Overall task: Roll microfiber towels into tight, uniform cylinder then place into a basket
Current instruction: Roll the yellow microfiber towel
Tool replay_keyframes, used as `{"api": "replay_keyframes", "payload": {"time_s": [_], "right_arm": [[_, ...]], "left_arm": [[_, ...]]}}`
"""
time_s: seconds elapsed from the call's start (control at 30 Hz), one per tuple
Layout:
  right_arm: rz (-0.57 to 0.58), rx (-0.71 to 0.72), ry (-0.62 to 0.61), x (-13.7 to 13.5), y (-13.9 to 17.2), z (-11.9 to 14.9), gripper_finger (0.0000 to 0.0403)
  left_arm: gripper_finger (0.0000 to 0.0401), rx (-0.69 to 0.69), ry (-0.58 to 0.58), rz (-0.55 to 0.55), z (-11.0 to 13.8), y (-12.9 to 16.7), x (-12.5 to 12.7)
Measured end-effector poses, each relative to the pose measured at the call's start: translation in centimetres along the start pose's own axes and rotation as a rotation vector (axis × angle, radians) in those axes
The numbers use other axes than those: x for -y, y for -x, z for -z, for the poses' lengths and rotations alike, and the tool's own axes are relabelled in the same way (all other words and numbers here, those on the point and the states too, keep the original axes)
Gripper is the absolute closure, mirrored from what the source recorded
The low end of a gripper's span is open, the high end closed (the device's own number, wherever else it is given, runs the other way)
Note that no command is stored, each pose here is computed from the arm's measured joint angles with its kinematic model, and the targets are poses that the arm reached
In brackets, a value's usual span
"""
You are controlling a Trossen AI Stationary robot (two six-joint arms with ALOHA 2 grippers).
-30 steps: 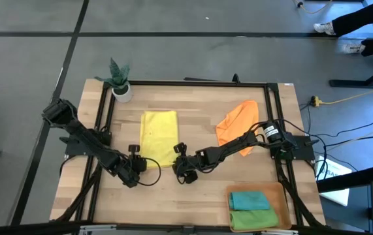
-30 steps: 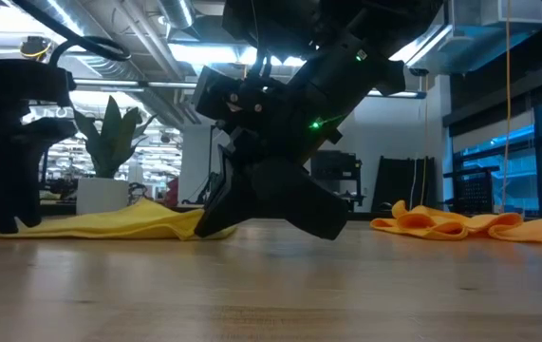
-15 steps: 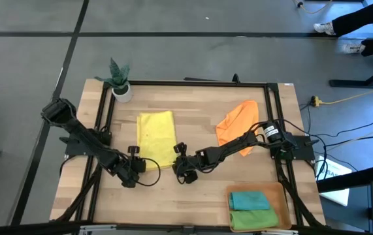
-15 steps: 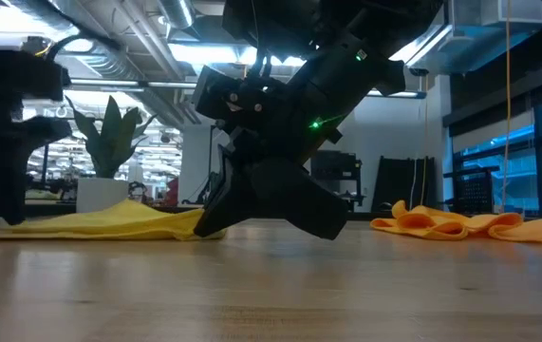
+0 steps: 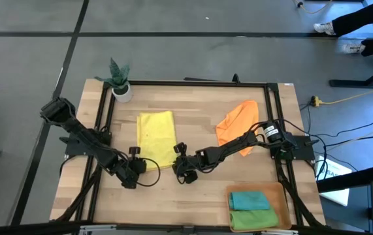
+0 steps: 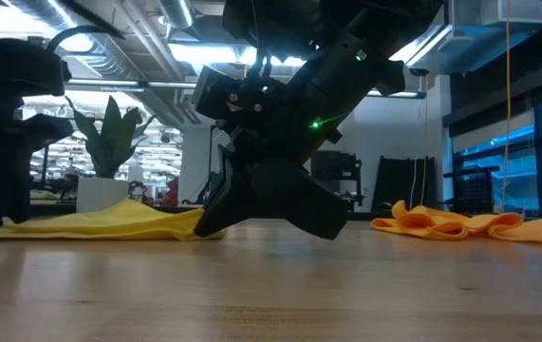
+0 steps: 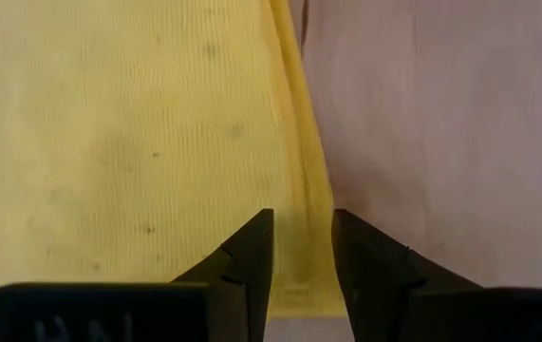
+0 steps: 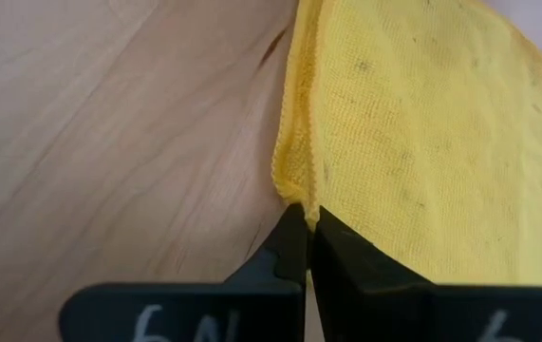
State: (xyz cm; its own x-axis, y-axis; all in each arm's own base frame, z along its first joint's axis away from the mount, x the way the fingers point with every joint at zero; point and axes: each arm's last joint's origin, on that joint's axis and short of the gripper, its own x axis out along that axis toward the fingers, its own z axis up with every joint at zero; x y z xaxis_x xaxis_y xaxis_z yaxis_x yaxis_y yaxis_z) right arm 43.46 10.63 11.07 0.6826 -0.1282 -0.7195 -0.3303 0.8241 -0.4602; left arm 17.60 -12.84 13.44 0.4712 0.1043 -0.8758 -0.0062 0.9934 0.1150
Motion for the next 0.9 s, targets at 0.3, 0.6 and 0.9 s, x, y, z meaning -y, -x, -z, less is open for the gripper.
{"api": "replay_keyframes", "payload": {"time_s": [0.3, 0.6, 0.9], "right_arm": [[0.0, 0.0, 0.0, 0.0, 0.0, 0.0, 0.0393], [0.0, 0.0, 0.0, 0.0, 0.0, 0.0, 0.0393], [0.0, 0.0, 0.0, 0.0, 0.0, 0.0, 0.0393]], "left_arm": [[0.0299, 0.017, 0.06, 0.0, 0.8, -0.8, -0.1], [0.0299, 0.018, 0.041, 0.038, 0.4, -0.6, 0.2], [0.0299, 0.039, 0.05, 0.052, -0.2, -0.2, 0.4]]}}
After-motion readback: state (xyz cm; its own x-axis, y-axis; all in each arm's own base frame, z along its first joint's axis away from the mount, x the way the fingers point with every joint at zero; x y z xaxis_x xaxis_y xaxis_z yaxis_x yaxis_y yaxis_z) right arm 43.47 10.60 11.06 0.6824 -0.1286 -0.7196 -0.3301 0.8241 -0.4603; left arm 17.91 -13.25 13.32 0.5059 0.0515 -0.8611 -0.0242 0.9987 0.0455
